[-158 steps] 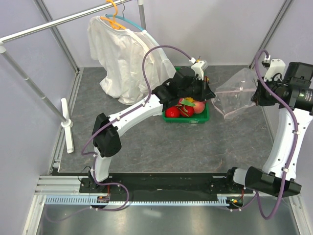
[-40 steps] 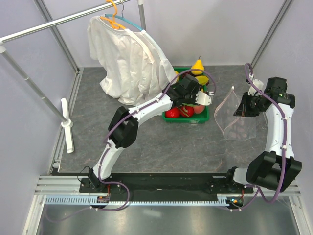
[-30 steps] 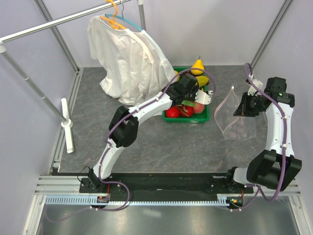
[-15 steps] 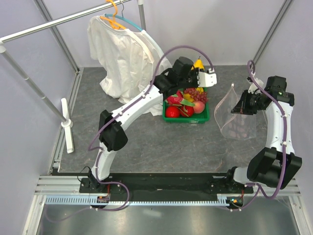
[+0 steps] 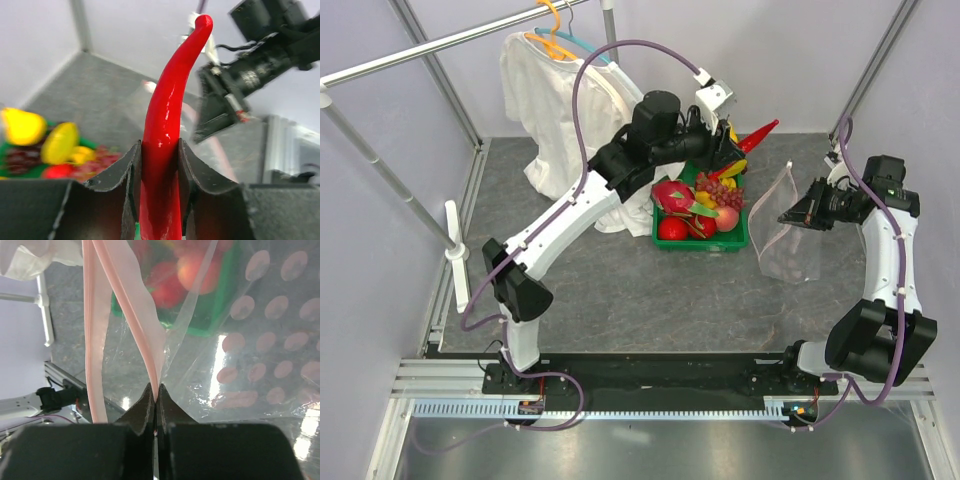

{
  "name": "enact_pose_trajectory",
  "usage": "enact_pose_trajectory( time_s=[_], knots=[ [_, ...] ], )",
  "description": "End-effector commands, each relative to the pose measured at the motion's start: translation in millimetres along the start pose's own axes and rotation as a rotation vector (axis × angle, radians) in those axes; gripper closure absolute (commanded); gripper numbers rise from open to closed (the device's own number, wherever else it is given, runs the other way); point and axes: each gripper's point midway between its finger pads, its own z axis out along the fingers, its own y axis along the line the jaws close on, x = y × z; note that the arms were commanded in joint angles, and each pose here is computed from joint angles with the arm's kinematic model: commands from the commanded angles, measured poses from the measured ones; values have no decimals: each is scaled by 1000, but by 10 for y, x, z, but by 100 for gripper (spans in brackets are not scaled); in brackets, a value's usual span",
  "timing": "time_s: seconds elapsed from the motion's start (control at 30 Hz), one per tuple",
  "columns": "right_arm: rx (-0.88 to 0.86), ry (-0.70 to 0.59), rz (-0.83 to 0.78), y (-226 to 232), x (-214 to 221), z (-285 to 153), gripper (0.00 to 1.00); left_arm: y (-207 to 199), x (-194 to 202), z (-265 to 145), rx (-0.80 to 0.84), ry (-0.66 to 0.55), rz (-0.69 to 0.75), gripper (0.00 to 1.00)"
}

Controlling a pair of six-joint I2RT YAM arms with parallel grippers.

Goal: Place the food in the zip-top bag and seal the zipper
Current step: Place the fake vegetable in the zipper food storage bag.

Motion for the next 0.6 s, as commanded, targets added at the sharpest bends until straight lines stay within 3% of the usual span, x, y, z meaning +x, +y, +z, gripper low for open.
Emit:
enact_pose_trajectory(
  time_s=[0.0, 0.03, 0.1, 0.2, 0.4, 0.57],
  knots=[
    [-86, -25, 41, 172, -59, -9, 100, -524, -341, -18, 176, -178, -245, 93],
    [-89, -26, 48, 176, -58, -5, 100, -605, -185, 68, 159, -178, -250, 92],
    [-105, -22, 70, 205, -44, -3, 100, -794, -319, 94, 187, -269, -207, 91],
    [-123, -14, 98, 234, -25, 2, 100, -821, -211, 284, 164, -266, -259, 90],
    [-180, 7, 157, 310, 9, 19, 100, -718, -20, 626, 90, -265, -337, 85],
    [-270, 35, 245, 427, 28, 25, 100, -429, 173, 778, -73, -268, -374, 82]
  ],
)
